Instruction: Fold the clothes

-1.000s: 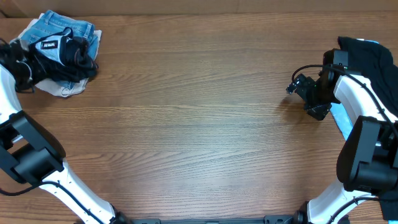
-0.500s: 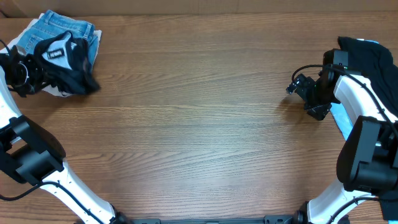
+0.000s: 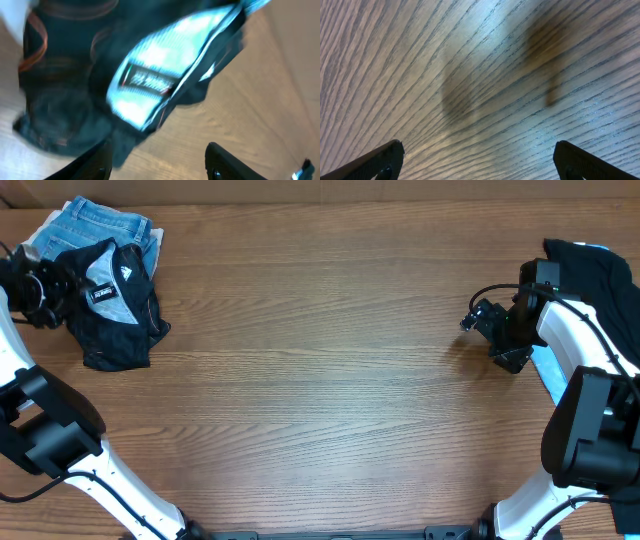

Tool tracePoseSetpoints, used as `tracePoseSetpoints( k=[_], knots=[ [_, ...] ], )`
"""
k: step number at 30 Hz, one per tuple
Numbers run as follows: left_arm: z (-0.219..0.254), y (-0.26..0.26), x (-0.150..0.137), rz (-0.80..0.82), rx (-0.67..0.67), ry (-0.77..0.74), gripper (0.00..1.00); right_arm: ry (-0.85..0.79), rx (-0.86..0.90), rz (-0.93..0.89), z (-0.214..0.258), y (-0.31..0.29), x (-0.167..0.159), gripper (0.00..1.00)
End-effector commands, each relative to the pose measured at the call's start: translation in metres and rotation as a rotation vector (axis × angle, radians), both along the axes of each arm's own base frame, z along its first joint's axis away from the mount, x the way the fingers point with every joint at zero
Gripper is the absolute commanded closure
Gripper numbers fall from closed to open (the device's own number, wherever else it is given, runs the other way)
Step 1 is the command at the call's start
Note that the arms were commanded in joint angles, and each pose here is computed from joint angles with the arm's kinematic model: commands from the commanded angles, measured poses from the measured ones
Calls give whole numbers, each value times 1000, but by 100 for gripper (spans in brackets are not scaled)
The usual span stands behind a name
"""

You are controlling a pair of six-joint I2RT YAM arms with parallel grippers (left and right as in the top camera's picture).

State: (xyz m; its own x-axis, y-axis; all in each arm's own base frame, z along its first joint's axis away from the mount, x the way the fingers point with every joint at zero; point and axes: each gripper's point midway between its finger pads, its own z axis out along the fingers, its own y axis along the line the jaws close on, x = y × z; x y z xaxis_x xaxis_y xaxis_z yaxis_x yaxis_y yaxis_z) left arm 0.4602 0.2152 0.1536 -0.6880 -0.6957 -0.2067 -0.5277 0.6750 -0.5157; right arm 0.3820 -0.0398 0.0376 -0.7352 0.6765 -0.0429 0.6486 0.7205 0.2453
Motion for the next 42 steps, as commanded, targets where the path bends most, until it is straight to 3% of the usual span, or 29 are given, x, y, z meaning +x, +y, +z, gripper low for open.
tracePoseSetpoints(
  k=[1, 5, 13, 23, 31, 42],
  knots=[
    [23, 11, 24, -15, 74, -116, 41, -28, -16, 2, 10, -2, 1, 0],
    [24, 41, 34, 11, 240, -139, 46, -28, -16, 2, 10, -2, 1, 0],
    [5, 65, 54, -78, 419, -169, 41, -28, -16, 2, 10, -2, 1, 0],
    [-57, 80, 78, -86, 418, -167, 35, -28, -16, 2, 10, -2, 1, 0],
    [-72, 72, 95, -130, 366, -247, 31, -28, -16, 2, 10, -2, 1, 0],
    [-66, 40, 111, -192, 309, -306, 54, -28, -16, 2, 10, -2, 1, 0]
  ],
)
